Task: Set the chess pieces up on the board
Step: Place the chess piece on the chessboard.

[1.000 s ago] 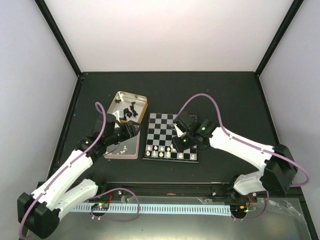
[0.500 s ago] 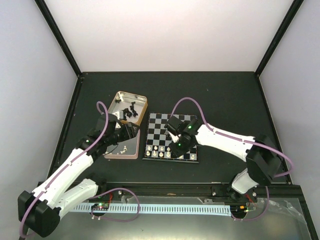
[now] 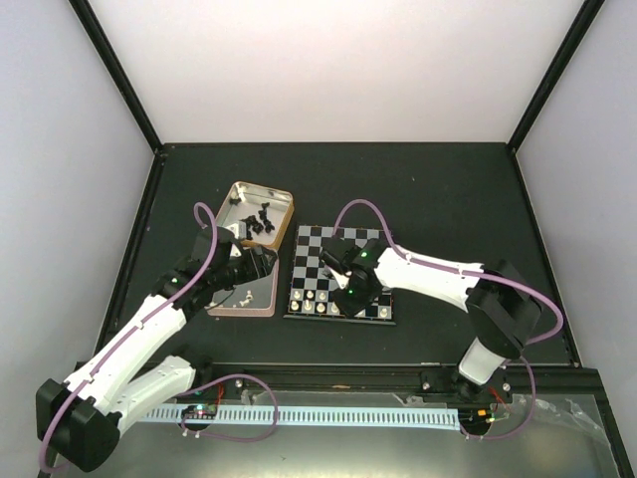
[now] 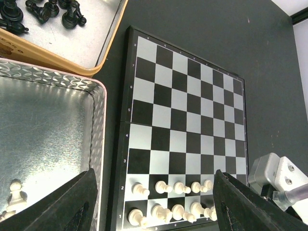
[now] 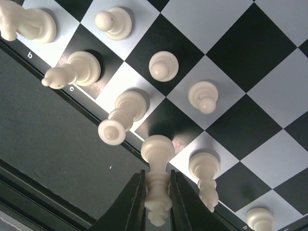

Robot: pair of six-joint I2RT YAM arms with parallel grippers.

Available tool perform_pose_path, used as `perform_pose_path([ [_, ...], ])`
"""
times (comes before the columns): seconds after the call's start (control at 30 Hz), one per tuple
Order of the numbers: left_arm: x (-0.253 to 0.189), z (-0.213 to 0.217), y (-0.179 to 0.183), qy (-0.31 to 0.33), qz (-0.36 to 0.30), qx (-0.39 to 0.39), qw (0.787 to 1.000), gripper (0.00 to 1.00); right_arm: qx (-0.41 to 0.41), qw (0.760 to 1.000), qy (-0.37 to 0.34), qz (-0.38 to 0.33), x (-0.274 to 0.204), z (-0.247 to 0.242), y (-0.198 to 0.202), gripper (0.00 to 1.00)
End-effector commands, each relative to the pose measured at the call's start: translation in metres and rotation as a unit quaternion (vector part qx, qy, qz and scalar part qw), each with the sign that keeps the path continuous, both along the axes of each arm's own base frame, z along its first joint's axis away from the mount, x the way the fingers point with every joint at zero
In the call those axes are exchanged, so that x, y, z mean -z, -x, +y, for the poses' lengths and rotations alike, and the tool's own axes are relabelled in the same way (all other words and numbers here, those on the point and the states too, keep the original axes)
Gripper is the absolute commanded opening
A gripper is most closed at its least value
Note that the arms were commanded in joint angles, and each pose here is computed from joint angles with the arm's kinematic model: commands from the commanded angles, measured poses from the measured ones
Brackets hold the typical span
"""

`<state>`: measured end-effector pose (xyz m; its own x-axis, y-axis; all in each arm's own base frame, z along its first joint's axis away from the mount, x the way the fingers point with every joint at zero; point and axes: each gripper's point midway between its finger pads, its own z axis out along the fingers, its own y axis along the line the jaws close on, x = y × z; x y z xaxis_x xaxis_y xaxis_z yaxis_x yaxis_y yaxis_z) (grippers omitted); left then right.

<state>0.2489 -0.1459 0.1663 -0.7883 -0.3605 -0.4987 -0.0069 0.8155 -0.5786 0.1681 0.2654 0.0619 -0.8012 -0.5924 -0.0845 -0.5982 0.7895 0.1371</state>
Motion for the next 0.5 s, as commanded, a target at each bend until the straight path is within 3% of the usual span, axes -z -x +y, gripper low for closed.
perform_pose_path([
  [0.0,-0.0178,0.0003,-0.0071,-0.001,-0.018,0.001,1.0,0.68,-0.013,1.0,-0.002,-0.016,-0.0021,0.0095,-0.0081,0.13],
  [0.47,-0.0134,0.0001,-0.0055,0.001,-0.009,0.005,1.0,0.68,-0.011,0.999,0.017,-0.025,0.0066,0.0074,-0.0141,0.22],
])
